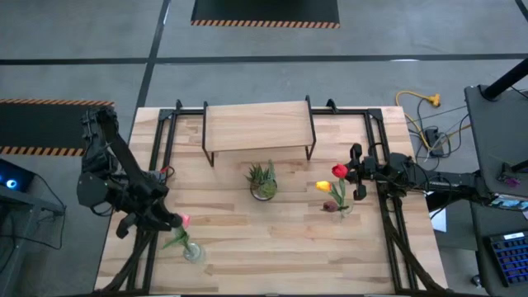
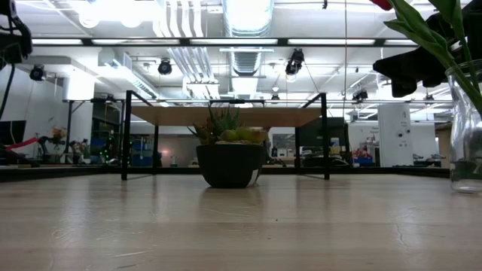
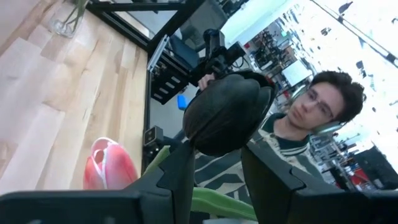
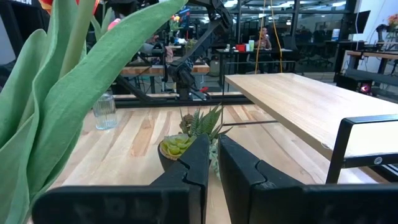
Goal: Pick and place flowers into a vace then onto a shelf
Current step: Put the black flower into the left transparent vase, then put the left transparent vase with the flowers on the shelf
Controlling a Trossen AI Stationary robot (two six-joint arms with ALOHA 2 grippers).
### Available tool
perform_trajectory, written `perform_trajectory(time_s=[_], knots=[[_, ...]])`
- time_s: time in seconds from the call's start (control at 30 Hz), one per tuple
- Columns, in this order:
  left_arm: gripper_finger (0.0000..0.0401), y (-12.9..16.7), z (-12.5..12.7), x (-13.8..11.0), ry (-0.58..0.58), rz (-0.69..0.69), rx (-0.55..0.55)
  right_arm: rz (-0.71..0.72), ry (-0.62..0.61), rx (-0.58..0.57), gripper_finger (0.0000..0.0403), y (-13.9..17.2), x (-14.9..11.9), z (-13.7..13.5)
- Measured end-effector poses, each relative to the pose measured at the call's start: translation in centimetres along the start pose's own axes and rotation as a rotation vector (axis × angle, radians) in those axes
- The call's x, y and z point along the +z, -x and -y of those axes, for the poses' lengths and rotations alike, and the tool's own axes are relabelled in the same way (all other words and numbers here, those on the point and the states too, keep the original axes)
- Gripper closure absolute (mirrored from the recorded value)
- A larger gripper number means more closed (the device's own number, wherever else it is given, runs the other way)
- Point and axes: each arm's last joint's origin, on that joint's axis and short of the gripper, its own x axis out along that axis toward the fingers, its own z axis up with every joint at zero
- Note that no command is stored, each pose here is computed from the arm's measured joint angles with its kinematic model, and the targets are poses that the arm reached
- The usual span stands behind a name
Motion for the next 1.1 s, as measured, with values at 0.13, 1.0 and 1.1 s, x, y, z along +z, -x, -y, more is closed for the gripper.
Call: perform_trajectory(time_s=[0.13,1.0,1.1], knots=[[0.0286,0.1,0.0,0.1,0.019,0.003,-0.001,0.0,0.0,0.0,0.0374,0.0,0.0,0.0],[0.0286,-4.3,-0.2,-3.8,-0.071,-0.215,0.141,-0.006,0.006,0.0,0.0374,0.0,-0.1,0.0],[0.0286,-4.2,-0.1,-4.1,0.051,-0.309,0.111,-0.006,0.005,0.0,0.0374,0.0,-0.1,0.0]])
